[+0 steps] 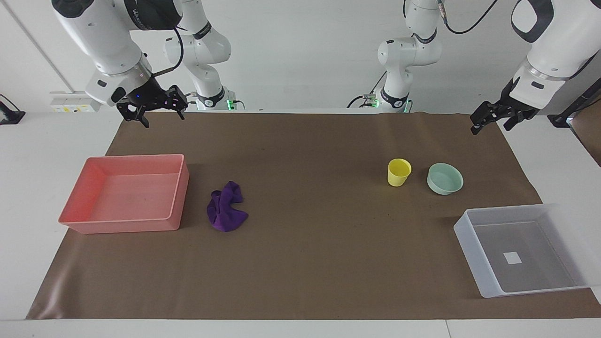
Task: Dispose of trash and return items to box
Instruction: 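Reach the bowl with the left gripper while the right gripper reaches the cloth, then carry the bowl into the white box while the right gripper grasps the cloth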
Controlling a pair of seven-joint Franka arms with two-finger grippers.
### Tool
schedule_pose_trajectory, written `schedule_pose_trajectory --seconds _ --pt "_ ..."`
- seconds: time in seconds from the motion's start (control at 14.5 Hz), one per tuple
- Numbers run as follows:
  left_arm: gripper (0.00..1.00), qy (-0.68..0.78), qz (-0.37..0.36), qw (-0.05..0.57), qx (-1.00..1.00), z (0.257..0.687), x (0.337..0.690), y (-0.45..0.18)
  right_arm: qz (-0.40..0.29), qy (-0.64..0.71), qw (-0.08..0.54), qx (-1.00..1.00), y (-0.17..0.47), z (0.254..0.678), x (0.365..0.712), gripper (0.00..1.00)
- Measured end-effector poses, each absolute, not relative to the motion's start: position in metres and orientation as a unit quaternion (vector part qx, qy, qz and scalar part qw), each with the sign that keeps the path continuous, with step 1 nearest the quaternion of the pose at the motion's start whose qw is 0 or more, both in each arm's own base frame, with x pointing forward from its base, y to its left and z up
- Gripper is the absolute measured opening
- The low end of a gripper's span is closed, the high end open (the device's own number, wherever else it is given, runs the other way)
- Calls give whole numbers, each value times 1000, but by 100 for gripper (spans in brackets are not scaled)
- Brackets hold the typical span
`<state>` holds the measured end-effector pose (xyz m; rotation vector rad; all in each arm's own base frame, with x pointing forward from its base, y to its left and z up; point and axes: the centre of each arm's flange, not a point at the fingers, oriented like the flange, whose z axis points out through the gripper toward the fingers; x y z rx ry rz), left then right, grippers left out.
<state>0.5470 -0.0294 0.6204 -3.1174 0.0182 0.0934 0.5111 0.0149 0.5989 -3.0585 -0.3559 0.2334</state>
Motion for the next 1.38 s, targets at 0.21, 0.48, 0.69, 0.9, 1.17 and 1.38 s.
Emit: schedule_pose_trajectory --seconds 0.21,0.48,0.69,0.9,1.17,1.38 --pt "100 9 31 11 -999 622 546 -29 75 -114 27 -990 14 600 511 100" --pt "100 9 33 11 -999 620 546 -28 63 -114 26 -991 14 602 513 100" --pt "100 0 3 10 -1000 590 547 -19 41 -116 24 -992 19 593 523 100" --pt "100 -34 -21 9 -999 490 530 22 32 -112 24 -993 52 557 546 100" --pt "100 -52 -19 8 -998 373 513 44 12 -101 20 -995 110 464 567 100" --pt "95 -51 -10 7 -999 321 508 42 3 -99 17 -995 115 401 566 100"
